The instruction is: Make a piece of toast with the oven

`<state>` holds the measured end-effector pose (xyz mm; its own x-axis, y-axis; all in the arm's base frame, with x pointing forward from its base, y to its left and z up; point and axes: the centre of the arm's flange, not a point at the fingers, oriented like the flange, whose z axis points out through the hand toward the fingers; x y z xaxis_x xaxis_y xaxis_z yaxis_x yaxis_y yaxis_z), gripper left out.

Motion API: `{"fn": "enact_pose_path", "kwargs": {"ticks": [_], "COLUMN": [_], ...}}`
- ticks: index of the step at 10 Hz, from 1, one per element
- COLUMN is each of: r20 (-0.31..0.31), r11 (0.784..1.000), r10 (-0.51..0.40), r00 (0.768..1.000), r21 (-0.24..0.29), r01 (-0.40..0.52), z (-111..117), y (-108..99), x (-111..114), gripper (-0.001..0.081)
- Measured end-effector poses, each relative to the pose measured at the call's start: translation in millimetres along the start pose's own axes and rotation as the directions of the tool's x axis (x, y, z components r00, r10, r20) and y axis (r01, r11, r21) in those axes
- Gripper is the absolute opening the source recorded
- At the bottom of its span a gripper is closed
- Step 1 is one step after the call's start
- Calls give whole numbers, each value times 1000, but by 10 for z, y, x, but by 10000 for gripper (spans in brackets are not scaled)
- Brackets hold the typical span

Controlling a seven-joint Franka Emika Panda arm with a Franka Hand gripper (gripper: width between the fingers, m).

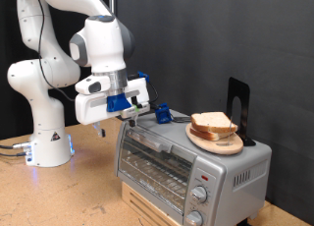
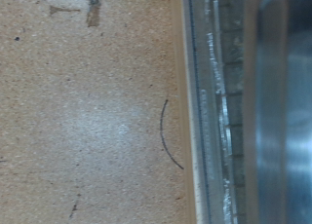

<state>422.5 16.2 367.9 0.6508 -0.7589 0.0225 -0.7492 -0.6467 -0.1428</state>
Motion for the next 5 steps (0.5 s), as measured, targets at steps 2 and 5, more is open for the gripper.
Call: {"fn": "enact_pose_path", "kwargs": {"ticks": [2,5], "r20": [-20,-33], "r11": [1000,998], "r10": [8,9], "r00": [1000,999], "r21": [-19,-54], "r01": [-8,-11], "z": [4,68], "y": [89,277], "x": [125,312], "gripper": [809,809]}}
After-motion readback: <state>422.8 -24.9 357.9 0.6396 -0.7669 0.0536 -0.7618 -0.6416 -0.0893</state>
